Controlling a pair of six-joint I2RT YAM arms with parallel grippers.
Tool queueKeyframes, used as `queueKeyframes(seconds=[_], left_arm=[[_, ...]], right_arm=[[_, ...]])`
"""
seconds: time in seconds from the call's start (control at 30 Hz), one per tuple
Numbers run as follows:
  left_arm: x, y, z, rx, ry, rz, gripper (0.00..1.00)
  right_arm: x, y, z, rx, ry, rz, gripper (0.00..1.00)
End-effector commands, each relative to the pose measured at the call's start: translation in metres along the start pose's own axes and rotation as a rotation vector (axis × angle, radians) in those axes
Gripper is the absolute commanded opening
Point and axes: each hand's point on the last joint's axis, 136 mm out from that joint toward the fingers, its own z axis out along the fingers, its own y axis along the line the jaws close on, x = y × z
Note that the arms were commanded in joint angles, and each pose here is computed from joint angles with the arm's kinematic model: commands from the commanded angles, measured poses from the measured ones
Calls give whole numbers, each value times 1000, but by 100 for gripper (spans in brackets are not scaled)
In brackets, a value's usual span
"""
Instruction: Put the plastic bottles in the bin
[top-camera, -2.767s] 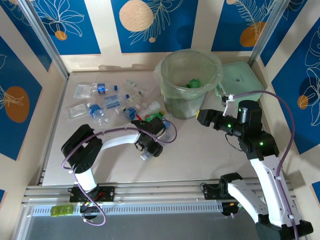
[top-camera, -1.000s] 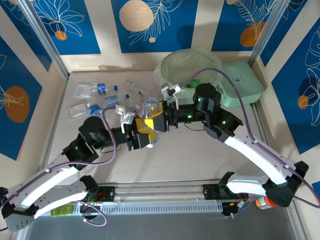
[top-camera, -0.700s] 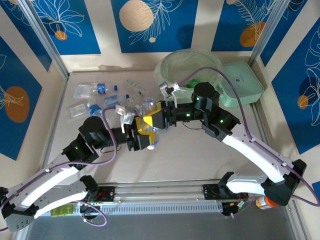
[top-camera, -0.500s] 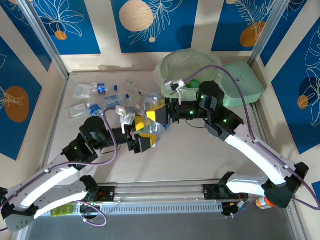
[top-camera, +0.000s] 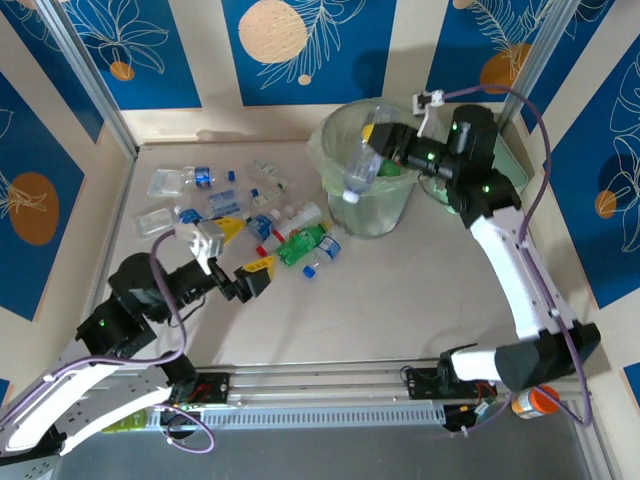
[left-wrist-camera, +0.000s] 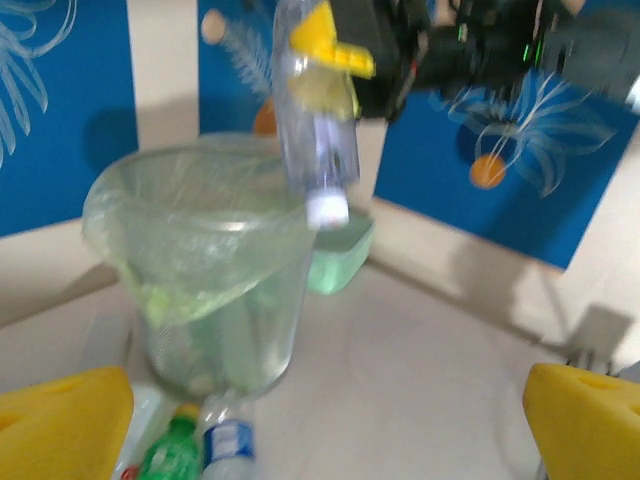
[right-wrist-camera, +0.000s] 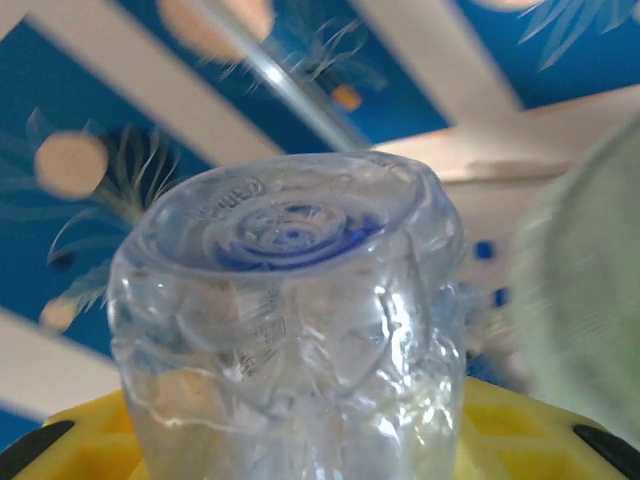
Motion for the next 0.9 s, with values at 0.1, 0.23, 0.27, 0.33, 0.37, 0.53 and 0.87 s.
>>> queueKeyframes(seconds=[0.1, 0.23, 0.27, 0.33, 0.37, 0.53, 0.87], left_arm=[[41, 18, 16, -80, 162, 83, 100], [50, 19, 21, -77, 180, 89, 100], [53, 18, 21, -74, 185, 90, 100], [56, 18, 23, -70, 197, 91, 100], [58, 19, 23, -74, 199, 92, 100], [59, 20, 23, -81, 201, 98, 100], [59, 21, 21, -87, 197, 102, 100]], right_arm=[[-51, -59, 26, 149, -27, 33, 45], [-73, -97, 39, 229, -42, 27, 46], [-75, -105, 42, 241, -39, 42, 46], [-76, -122, 52, 251, -12, 72, 46], [-74, -129, 57, 258, 4, 75, 46], [-50, -153, 86, 262, 102, 103, 46], [24, -183, 125, 328, 333, 112, 50]])
